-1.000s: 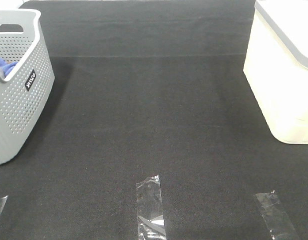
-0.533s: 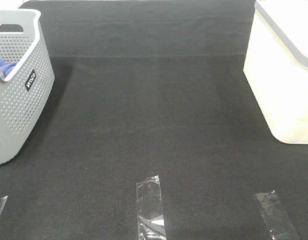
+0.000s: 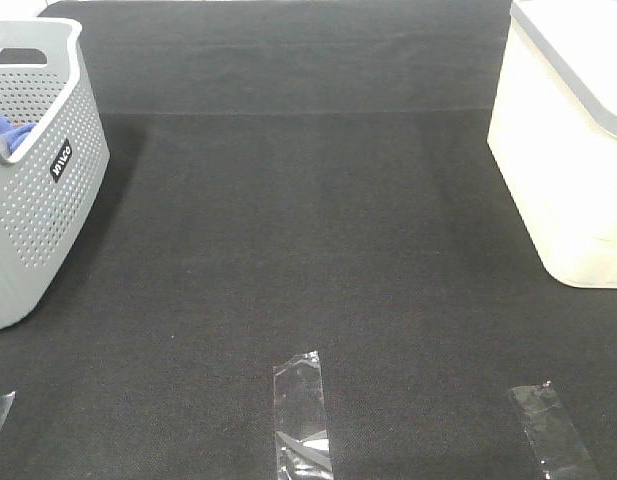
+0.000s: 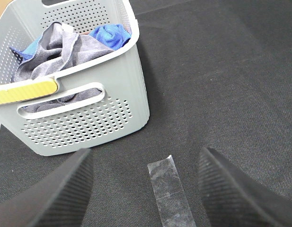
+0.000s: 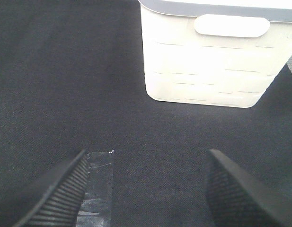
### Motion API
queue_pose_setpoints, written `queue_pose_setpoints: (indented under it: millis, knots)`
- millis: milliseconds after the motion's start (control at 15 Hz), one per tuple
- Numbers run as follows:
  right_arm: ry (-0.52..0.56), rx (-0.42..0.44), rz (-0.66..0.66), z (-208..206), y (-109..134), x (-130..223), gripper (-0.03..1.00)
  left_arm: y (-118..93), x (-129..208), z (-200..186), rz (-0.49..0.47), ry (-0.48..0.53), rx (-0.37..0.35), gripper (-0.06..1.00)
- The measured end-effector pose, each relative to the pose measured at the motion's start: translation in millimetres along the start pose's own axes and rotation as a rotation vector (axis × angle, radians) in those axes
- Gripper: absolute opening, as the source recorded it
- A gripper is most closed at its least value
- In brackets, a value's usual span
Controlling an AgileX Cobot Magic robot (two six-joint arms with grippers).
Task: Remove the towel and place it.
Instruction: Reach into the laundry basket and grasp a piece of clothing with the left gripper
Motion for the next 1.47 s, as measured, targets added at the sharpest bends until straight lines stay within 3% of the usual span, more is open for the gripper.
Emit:
queue_pose_setpoints:
  millis: [1467]
  knots:
    - [0.0, 0.0, 0.0, 0.0, 0.0, 0.0, 0.66, 0.0, 0.0, 0.0, 0.0, 0.0, 0.0, 0.62]
Point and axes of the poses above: a point on each arm's last joint axis where the gripper is mounted, z pointing out along that axis toward the gripper, y along the wrist's bending axis when the last joint is at zero, x = y × z, the point moved 7 cm from there along z, pointing out along that axis toward the gripper, and after that the axes turned 5 degrees about z, right-handed, at the moved point
